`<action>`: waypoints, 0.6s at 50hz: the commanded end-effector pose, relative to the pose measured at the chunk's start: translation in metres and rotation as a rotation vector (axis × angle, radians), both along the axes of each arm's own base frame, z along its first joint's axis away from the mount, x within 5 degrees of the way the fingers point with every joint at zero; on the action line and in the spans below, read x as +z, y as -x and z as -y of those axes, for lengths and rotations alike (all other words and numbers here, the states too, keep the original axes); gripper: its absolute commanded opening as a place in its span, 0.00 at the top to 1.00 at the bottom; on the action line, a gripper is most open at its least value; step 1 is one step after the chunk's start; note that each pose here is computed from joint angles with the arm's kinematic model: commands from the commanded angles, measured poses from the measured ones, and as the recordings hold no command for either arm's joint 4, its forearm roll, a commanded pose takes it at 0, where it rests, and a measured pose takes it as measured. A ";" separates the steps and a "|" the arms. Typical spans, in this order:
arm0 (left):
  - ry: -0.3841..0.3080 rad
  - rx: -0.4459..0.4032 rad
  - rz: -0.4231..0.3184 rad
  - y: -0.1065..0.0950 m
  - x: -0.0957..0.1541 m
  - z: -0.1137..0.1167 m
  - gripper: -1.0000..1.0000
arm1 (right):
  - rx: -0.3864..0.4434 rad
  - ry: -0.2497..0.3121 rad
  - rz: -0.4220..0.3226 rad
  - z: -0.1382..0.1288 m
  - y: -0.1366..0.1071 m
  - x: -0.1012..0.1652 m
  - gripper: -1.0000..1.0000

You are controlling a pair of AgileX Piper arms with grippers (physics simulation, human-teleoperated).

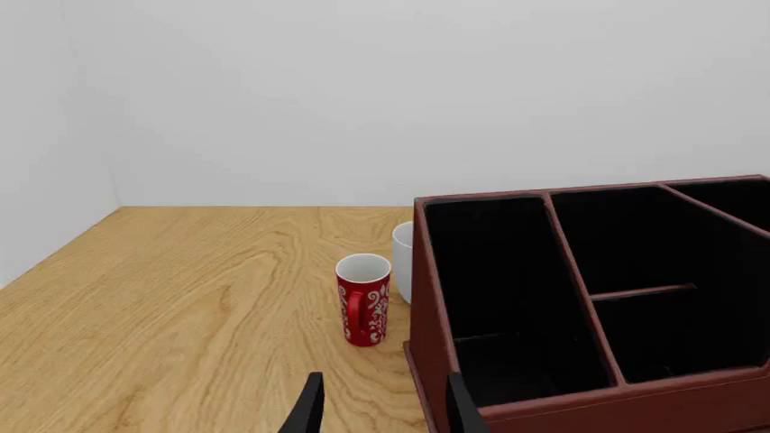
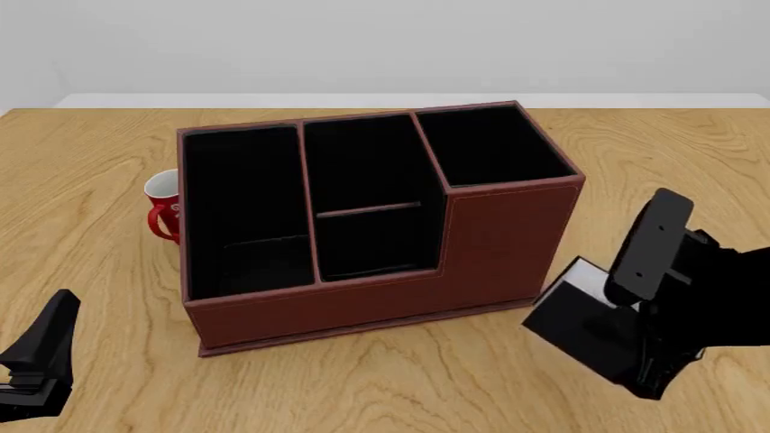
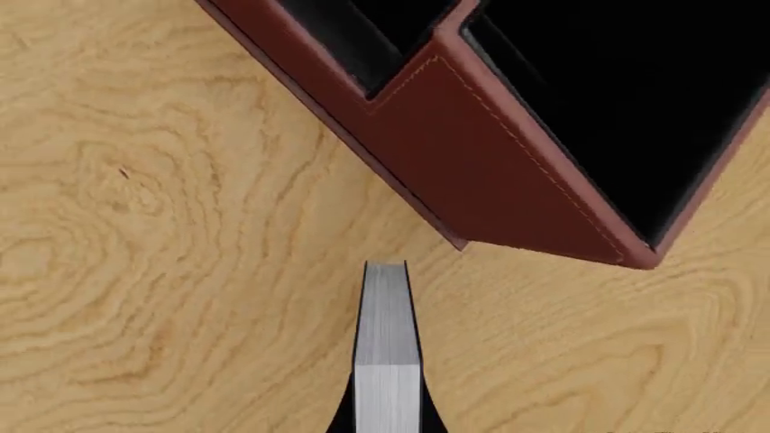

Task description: Pick up the book and place it in the right compartment of the caddy.

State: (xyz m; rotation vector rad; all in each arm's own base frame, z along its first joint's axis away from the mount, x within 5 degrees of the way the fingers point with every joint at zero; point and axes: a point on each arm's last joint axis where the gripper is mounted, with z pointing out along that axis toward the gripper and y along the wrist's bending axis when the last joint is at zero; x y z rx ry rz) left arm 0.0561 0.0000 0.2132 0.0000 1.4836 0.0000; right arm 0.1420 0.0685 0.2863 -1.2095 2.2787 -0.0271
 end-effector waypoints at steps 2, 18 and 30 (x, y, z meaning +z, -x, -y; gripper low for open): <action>0.000 0.000 0.000 0.000 0.000 0.000 0.00 | 0.001 -0.063 0.021 0.000 0.023 0.034 1.00; 0.000 0.000 0.000 0.000 0.000 0.000 0.00 | 0.027 -0.124 0.069 0.001 0.040 0.090 1.00; 0.000 0.000 0.000 0.000 0.000 0.000 0.00 | 0.043 -0.181 0.105 -0.009 0.036 0.127 1.00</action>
